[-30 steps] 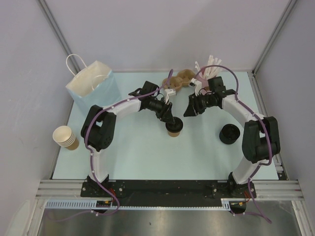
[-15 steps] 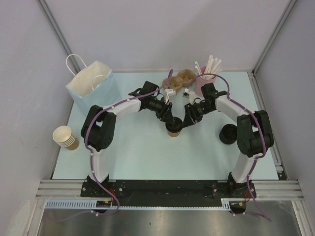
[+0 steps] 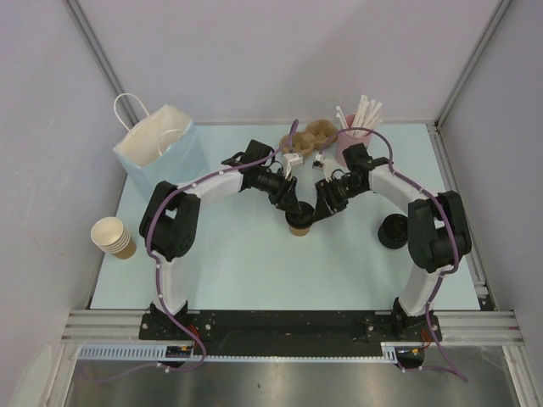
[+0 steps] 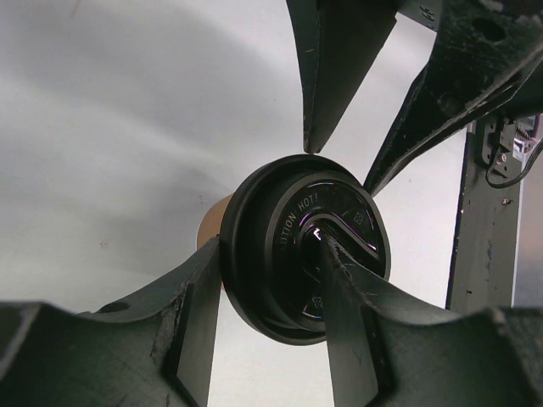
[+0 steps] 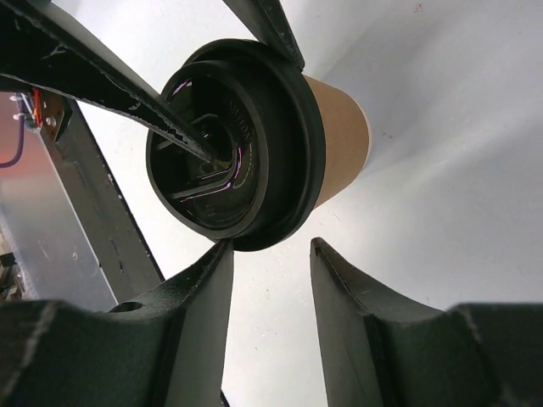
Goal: Pack the takeout coffee
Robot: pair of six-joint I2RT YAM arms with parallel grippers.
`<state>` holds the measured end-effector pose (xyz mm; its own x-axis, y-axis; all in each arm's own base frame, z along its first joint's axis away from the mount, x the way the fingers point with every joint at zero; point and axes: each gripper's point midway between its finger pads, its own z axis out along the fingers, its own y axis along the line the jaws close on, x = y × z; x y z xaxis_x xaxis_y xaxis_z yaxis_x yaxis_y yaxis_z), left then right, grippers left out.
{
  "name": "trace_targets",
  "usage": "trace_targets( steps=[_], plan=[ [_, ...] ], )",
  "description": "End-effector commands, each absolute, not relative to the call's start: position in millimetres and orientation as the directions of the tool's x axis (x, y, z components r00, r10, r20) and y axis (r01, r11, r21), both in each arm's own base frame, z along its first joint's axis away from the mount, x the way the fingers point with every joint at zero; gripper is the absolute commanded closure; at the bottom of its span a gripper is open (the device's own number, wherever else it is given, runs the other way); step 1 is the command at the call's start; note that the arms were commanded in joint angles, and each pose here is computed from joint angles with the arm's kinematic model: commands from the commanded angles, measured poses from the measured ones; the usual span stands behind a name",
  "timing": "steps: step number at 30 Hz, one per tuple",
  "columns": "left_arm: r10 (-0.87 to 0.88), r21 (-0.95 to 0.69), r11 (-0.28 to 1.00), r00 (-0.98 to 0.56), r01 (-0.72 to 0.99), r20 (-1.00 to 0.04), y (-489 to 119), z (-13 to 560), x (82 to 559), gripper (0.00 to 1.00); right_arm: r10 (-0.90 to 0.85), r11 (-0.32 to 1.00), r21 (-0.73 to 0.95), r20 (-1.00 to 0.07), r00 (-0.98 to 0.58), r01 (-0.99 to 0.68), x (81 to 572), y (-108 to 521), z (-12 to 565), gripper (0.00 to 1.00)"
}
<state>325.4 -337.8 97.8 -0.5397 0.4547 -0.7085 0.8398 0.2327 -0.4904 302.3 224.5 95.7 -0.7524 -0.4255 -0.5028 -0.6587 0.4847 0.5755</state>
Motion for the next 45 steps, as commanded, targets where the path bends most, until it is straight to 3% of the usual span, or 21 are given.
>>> trace_targets(
  steps=[1,6,12,19,37,45],
  plan=[
    [0.6,-0.391,0.394,-0.555,0.832,-0.576,-301,25,324,0.51,-0.47,0.536,0.445,-0.548,-0.692,-0.717,317,219,82,0.55],
    [0.588,-0.404,0.388,-0.56,0.828,-0.584,-301,35,327,0.49,-0.396,0.421,0.43,-0.706,-0.588,-0.799,320,230,152,0.5],
    [0.58,-0.415,0.37,-0.555,0.831,-0.596,-303,52,333,0.46,-0.327,0.401,0.426,-0.761,-0.561,-0.811,330,229,190,0.39],
    [0.562,-0.442,0.339,-0.555,0.831,-0.613,-311,69,334,0.32,-0.321,0.428,0.451,-0.734,-0.598,-0.783,337,237,176,0.28],
    [0.457,-0.498,0.2,-0.53,0.844,-0.715,-341,152,346,0.03,-0.363,0.475,0.454,-0.679,-0.638,-0.754,338,235,150,0.24],
    [0.413,-0.463,0.233,-0.518,0.855,-0.749,-316,169,349,0.01,-0.367,0.471,0.465,-0.669,-0.646,-0.75,341,248,137,0.14]
  ],
)
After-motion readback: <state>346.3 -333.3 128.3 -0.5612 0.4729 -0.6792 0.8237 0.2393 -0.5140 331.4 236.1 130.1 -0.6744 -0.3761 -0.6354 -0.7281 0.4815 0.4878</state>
